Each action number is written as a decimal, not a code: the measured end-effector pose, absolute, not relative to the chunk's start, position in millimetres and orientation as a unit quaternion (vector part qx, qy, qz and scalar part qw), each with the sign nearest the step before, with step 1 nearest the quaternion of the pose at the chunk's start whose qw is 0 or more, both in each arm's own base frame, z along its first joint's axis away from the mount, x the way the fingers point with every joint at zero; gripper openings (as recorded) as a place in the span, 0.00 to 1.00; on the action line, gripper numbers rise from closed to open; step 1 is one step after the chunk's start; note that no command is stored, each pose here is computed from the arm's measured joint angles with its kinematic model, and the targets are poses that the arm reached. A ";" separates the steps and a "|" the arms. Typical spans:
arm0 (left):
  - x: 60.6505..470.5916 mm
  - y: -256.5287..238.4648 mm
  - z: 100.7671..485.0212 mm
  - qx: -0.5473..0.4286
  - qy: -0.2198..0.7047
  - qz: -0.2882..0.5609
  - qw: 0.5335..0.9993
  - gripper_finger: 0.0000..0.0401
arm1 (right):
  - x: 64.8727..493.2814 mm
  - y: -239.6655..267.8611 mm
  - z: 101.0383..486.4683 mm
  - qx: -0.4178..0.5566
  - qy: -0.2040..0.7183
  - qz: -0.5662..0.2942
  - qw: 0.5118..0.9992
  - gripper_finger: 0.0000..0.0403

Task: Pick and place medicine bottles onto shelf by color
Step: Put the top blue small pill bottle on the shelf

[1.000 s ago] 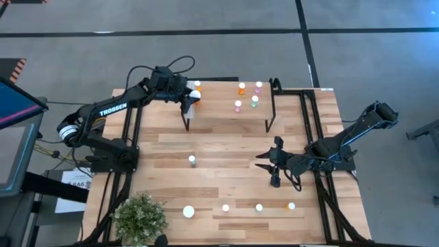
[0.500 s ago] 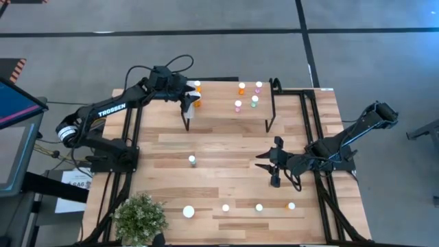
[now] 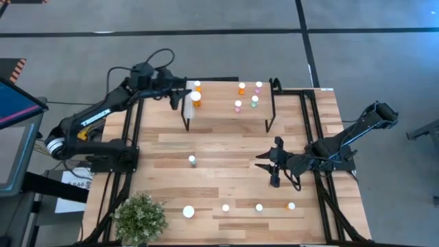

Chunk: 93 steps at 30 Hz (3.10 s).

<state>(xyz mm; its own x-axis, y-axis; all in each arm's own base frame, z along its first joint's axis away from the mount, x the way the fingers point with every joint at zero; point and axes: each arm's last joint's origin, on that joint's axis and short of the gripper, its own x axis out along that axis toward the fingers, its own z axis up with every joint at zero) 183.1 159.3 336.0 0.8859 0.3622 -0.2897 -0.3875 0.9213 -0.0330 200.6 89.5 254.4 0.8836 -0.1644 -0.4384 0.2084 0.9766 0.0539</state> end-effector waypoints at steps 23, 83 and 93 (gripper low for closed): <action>165.7 2.5 215.7 0.003 0.282 0.025 0.959 0.61 | 202.1 88.7 255.8 0.047 0.214 -0.097 0.971 0.39; 259.4 -22.8 202.9 0.039 0.382 0.038 0.923 0.26 | 203.5 88.2 254.0 0.046 0.218 -0.100 0.970 0.39; 285.6 8.8 304.9 0.039 0.319 0.041 0.946 0.25 | 203.4 88.3 254.0 0.045 0.218 -0.099 0.970 0.39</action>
<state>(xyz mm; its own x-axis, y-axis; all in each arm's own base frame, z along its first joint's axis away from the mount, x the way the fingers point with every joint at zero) 285.6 8.8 304.9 0.7937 0.1032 -0.5995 -0.0530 0.9935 0.1008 203.4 88.3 254.0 0.8852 -0.1728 -0.4320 0.2123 0.9762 0.0445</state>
